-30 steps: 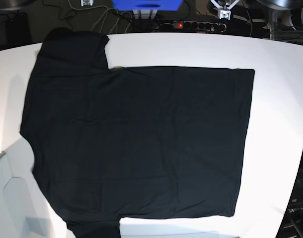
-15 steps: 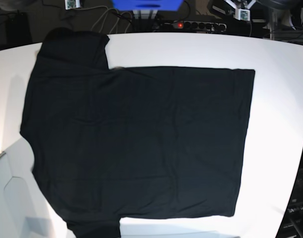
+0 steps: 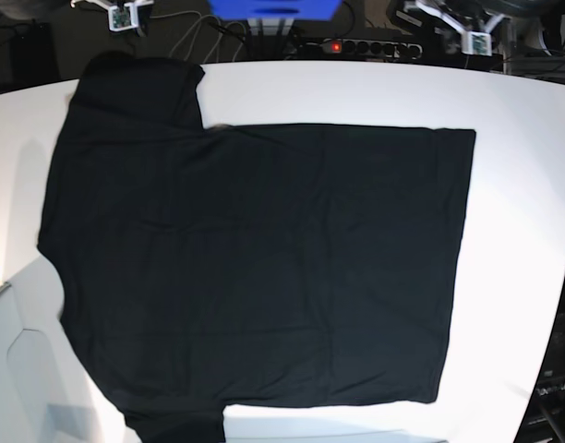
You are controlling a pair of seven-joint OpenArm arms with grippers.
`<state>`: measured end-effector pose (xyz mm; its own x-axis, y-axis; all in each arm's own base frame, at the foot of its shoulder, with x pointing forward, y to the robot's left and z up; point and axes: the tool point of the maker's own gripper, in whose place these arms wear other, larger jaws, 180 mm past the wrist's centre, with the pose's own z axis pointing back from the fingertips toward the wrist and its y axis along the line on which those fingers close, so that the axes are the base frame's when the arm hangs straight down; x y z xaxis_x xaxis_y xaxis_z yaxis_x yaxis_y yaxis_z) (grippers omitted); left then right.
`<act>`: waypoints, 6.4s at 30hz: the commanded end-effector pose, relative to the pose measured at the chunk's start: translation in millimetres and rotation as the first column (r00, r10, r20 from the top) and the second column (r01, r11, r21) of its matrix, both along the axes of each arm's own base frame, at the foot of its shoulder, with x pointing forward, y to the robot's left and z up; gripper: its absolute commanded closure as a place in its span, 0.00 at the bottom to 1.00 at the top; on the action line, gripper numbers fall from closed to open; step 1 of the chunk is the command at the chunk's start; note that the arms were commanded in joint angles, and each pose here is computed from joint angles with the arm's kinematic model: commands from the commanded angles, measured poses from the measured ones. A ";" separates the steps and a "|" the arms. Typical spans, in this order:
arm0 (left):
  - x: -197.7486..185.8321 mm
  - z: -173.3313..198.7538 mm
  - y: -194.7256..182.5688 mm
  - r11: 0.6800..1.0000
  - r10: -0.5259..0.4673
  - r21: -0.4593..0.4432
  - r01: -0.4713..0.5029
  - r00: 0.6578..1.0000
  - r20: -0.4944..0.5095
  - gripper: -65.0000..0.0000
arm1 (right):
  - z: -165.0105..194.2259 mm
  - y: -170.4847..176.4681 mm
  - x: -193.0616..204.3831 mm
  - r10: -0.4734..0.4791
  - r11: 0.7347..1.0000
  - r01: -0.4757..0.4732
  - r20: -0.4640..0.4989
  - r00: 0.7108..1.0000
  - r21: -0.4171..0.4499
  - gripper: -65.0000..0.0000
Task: Fold the T-shirt properly
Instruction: 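Move both grippers down toward the shoulder edge of the black T-shirt, then grasp the shoulder corners of the black T-shirt with both grippers, then lift the shoulder edge and fold it over toward the hem with both grippers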
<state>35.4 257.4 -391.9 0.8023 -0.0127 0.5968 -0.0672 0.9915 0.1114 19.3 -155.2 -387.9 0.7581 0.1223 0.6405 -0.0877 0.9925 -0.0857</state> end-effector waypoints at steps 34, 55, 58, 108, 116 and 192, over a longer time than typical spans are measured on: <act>93.4 53.3 21.0 0.997 0.040 0.054 -0.059 0.949 0.311 0.64 | 58.9 -17.9 92.0 0.007 0.999 0.013 0.372 0.928 -0.052 0.74; 144.2 -5.1 41.4 0.993 0.113 -0.065 -0.098 0.941 0.320 0.39 | 43.7 -22.6 100.4 -0.010 0.998 0.029 0.296 0.955 -0.061 0.62; 141.8 -12.9 44.7 0.990 0.134 -0.077 -0.116 0.943 0.304 0.39 | 43.8 -23.1 100.4 -0.010 0.998 0.030 0.296 0.955 -0.062 0.62; 119.3 -33.1 44.2 0.989 0.141 -0.085 -0.124 0.962 0.232 0.93 | 12.9 -94.7 106.1 -0.130 0.975 0.137 0.052 0.990 -0.174 0.44; 119.1 -33.2 44.6 0.989 0.139 -0.081 -0.124 0.963 0.231 0.93 | -21.2 -107.4 94.2 -0.166 0.972 0.159 -0.029 0.986 -0.173 0.44; 289.1 120.5 44.5 0.972 0.228 -0.188 -0.144 0.785 0.575 0.92 | 127.4 -112.2 337.3 0.030 0.989 0.050 0.528 0.849 -0.136 1.00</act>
<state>321.6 297.8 -284.4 0.3096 0.2300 0.9226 -0.2646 0.9528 -0.1488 350.7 -267.6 -278.0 0.3682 0.2242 0.9023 0.0141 0.9690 -0.2465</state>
